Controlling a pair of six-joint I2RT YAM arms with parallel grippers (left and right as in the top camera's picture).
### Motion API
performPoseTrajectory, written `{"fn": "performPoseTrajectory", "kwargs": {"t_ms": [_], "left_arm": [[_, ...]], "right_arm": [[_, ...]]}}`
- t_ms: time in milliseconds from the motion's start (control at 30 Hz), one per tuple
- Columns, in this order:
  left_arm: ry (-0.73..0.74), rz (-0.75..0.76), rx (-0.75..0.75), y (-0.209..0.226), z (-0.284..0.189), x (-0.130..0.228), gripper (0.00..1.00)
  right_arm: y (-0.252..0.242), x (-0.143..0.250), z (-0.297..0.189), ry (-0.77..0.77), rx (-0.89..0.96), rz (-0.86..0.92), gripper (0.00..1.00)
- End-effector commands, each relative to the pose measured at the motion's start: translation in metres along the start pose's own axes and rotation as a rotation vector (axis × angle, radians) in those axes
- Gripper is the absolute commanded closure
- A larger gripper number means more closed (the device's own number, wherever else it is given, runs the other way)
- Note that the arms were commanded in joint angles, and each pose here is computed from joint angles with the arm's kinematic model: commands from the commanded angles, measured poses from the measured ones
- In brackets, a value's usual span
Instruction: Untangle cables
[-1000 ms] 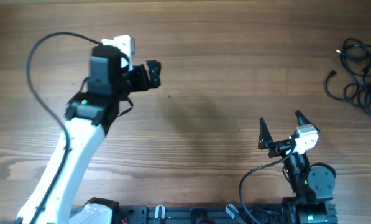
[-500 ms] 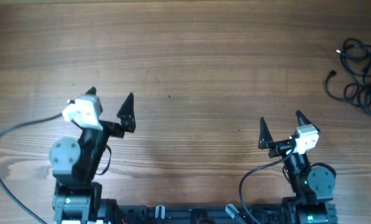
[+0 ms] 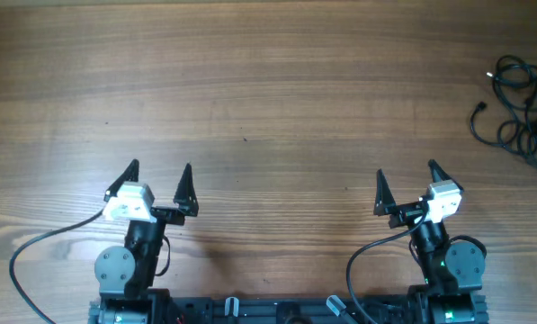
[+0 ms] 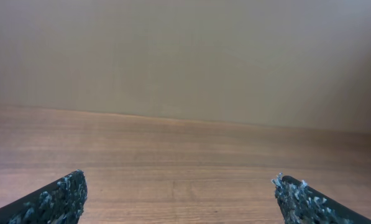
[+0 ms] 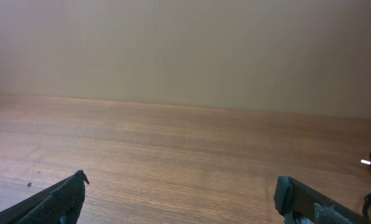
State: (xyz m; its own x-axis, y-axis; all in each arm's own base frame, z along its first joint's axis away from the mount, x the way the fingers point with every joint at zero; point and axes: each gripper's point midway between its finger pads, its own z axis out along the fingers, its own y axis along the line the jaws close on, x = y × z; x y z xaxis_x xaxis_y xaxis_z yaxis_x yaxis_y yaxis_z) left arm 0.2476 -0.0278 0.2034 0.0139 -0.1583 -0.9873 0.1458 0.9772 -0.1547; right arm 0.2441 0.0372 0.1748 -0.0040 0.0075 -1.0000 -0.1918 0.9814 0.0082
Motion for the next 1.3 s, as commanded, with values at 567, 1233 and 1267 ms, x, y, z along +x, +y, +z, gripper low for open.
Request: {"fn": "performPoseTrajectory", "kwargs": {"t_ms": [567, 1233, 1267], "left_arm": [[0.093, -0.004, -0.093, 0.024, -0.006, 0.042, 0.00], [0.093, -0.004, -0.094, 0.024, -0.006, 0.042, 0.00], [0.093, -0.004, -0.094, 0.024, -0.006, 0.042, 0.00]], "right_arm": [[-0.003, -0.002, -0.001, -0.012, 0.014, 0.017, 0.00], [-0.003, -0.002, -0.001, -0.012, 0.014, 0.018, 0.00], [-0.003, -0.002, -0.001, -0.012, 0.014, 0.018, 0.00]]}}
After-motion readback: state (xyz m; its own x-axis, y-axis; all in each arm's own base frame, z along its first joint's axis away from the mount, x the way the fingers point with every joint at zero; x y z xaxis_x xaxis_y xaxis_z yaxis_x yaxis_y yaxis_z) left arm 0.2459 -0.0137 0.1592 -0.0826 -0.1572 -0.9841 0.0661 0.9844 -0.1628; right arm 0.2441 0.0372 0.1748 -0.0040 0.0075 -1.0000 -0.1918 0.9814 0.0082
